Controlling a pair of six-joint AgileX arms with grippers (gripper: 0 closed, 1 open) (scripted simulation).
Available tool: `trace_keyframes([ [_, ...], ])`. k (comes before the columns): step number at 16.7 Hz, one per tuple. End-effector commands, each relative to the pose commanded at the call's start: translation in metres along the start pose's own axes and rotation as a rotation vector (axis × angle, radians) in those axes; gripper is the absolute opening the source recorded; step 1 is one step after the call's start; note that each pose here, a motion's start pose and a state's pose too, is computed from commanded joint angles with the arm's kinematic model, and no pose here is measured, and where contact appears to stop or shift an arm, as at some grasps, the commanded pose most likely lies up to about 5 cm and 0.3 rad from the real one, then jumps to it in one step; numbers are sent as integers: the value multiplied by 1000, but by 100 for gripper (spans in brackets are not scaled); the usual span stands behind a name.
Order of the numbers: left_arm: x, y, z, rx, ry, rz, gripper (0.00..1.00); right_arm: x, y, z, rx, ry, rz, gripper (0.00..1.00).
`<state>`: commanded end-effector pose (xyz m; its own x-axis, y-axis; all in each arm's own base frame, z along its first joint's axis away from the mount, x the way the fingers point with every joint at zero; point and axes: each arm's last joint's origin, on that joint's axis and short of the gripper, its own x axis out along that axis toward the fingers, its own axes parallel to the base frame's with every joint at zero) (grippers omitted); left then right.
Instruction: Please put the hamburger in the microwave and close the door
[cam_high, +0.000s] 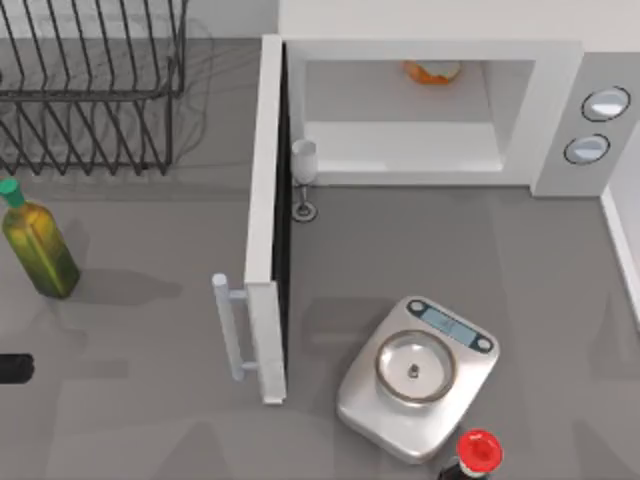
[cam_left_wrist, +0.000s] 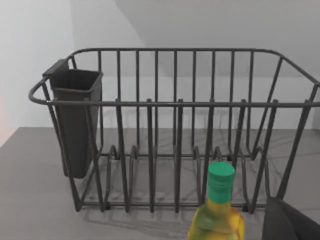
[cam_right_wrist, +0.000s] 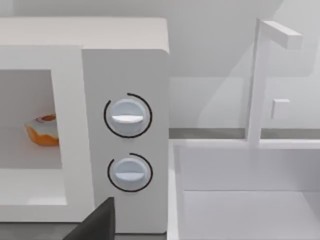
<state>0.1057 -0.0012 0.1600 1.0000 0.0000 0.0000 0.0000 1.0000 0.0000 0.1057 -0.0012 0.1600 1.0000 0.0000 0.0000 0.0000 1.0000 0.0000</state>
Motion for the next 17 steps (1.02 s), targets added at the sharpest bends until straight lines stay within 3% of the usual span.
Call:
trace_keyframes([
  [17, 12, 25, -1, 0, 1, 0, 0, 0, 0, 0, 0, 0, 0, 100],
])
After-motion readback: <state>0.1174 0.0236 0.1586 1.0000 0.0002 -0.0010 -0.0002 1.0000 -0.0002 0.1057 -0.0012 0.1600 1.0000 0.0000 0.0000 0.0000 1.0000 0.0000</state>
